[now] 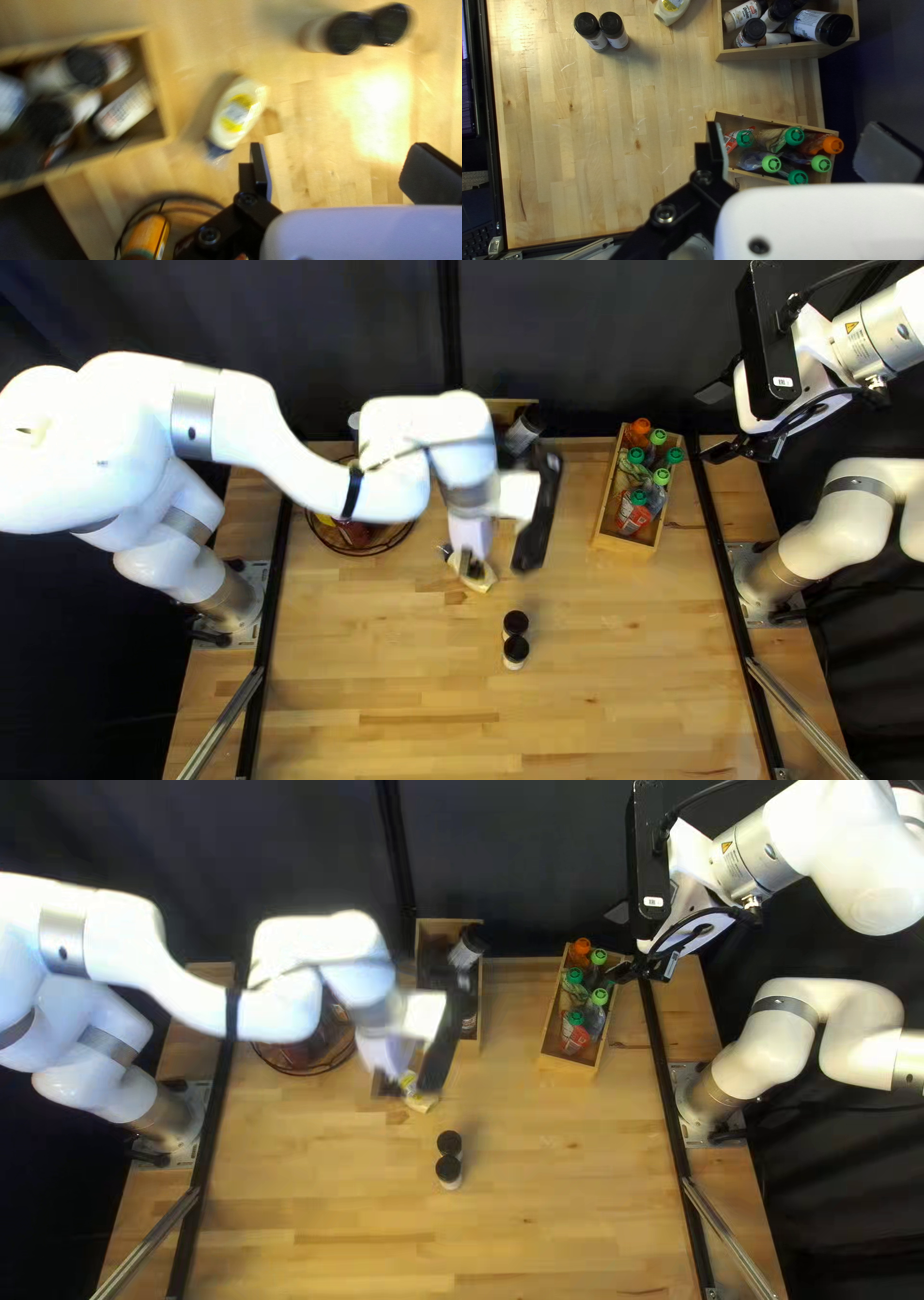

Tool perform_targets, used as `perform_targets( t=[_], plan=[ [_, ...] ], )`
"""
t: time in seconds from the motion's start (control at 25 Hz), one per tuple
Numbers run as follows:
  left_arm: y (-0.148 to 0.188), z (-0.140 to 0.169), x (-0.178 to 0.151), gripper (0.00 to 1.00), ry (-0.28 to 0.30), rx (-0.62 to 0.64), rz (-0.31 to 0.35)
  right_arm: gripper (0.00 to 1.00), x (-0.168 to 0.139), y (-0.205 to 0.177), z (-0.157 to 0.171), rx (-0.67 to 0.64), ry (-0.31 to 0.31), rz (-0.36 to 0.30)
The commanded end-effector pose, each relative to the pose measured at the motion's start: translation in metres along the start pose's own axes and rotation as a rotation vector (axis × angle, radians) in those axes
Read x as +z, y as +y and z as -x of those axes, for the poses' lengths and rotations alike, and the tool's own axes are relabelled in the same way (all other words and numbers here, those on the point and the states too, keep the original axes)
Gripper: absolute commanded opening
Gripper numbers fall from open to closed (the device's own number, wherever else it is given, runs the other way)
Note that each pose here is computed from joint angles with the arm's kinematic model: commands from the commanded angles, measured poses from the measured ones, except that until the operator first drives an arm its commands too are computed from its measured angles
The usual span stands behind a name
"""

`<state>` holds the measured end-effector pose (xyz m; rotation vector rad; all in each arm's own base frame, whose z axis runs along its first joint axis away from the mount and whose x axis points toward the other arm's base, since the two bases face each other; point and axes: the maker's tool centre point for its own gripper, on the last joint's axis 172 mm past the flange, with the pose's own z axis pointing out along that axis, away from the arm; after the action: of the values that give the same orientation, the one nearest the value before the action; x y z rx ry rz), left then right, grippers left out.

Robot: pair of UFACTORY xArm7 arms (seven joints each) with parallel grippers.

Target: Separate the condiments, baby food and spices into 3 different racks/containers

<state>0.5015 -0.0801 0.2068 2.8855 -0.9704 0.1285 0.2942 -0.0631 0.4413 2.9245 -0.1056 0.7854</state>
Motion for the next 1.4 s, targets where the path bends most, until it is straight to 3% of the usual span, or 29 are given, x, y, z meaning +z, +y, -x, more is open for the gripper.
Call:
perform_targets(
  t=[0.04,0.28,0.56,1.0,1.04,1.12,1.28,1.4],
  plan=[
    [0.004,-0.016,0.035,1.00,-0.011,0.167,-0.020,1.00,0.000,0.000,0.000,0.000,0.000,0.000],
    [-0.015,-0.031,0.069,1.00,0.006,0.273,-0.094,1.00,0.000,0.000,0.000,0.000,0.000,0.000],
    [-0.025,-0.037,0.093,1.00,0.016,0.396,-0.081,1.00,0.000,0.000,0.000,0.000,0.000,0.000],
    [-0.032,-0.041,0.112,1.00,0.002,0.457,-0.073,1.00,0.000,0.000,0.000,0.000,0.000,0.000],
    [-0.032,-0.041,0.113,0.82,-0.001,0.460,-0.075,1.00,0.000,0.000,0.000,0.000,0.000,0.000],
    [-0.031,-0.041,0.113,0.00,-0.005,0.463,-0.078,1.00,0.000,0.000,0.000,0.000,0.000,0.000],
    [-0.026,-0.042,0.105,0.00,-0.007,0.470,-0.080,1.00,0.000,0.000,0.000,0.000,0.000,0.000],
    [-0.020,-0.038,0.081,0.00,-0.009,0.476,-0.076,1.00,0.000,0.000,0.000,0.000,0.000,0.000]
  ],
)
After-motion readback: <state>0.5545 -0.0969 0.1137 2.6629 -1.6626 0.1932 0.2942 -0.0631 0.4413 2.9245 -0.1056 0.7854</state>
